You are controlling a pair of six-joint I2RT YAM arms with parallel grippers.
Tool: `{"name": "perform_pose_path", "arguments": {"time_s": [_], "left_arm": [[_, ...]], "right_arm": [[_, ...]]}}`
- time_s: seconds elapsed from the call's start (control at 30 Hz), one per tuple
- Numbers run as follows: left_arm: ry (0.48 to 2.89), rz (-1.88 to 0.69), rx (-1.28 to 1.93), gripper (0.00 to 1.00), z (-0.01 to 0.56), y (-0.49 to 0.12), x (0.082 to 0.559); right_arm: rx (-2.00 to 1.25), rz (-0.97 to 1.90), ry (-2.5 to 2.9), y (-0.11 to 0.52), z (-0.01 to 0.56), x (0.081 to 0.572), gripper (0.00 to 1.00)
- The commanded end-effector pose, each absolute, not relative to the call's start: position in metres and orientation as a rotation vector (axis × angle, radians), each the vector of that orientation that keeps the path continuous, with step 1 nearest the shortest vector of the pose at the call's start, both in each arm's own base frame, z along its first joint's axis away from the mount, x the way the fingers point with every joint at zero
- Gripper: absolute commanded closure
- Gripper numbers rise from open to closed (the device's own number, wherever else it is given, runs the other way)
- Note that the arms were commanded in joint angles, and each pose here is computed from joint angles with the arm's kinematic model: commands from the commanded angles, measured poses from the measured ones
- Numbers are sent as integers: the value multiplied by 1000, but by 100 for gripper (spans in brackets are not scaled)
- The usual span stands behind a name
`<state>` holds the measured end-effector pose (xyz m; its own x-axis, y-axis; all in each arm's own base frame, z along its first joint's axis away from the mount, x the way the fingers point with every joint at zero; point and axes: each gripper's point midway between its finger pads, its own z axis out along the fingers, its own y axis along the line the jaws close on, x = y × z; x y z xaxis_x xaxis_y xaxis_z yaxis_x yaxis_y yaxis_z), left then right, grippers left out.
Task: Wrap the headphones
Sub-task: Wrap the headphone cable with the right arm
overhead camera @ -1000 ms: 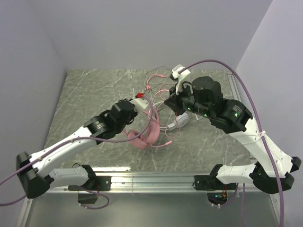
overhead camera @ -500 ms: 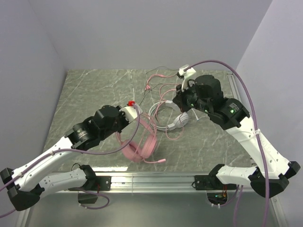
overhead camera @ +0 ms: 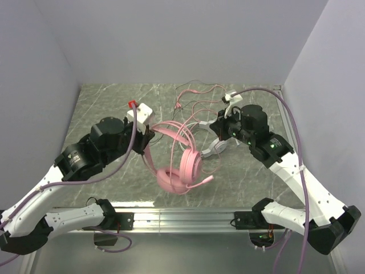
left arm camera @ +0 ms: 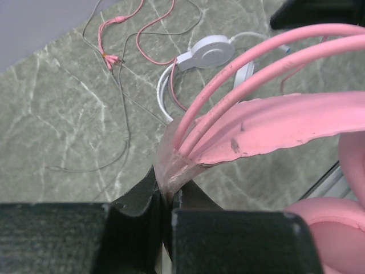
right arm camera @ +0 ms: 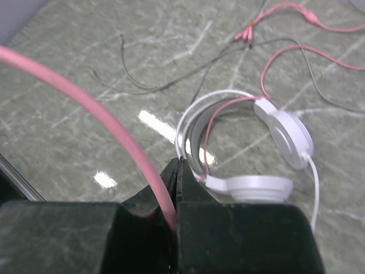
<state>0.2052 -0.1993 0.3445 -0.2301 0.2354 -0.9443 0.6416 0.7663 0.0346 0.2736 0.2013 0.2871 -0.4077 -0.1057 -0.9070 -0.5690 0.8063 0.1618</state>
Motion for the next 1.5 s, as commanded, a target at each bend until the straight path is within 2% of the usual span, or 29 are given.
{"name": "perform_pose_path", "arguments": {"time_s": [0.0, 0.03, 0.2, 0.27, 0.53, 1.1, 1.3, 1.47], "left_arm": [[1853, -582, 430, 100, 384, -206, 206], [1932, -568, 432, 100, 370, -210, 207], [1999, -664, 283, 100, 386, -225, 210], [2015, -661, 213, 100, 389, -227, 218], [1973, -773, -61, 100, 421, -216, 250], [1994, -910, -60, 100, 442, -237, 253], [1944, -993, -123, 100, 446, -245, 256], [1909, -1089, -159, 100, 453, -254, 256]], "right_arm": [[-472, 646, 1773, 214, 317, 282, 100], [-465, 669, 1762, 218, 312, 284, 100], [-471, 772, 1732, 235, 286, 285, 100], [-461, 841, 1660, 243, 293, 283, 100], [-481, 981, 1494, 254, 283, 265, 99], [-555, 1104, 1303, 284, 270, 261, 90], [-564, 1113, 1306, 298, 265, 258, 91], [-571, 1140, 1297, 305, 265, 255, 96]]}}
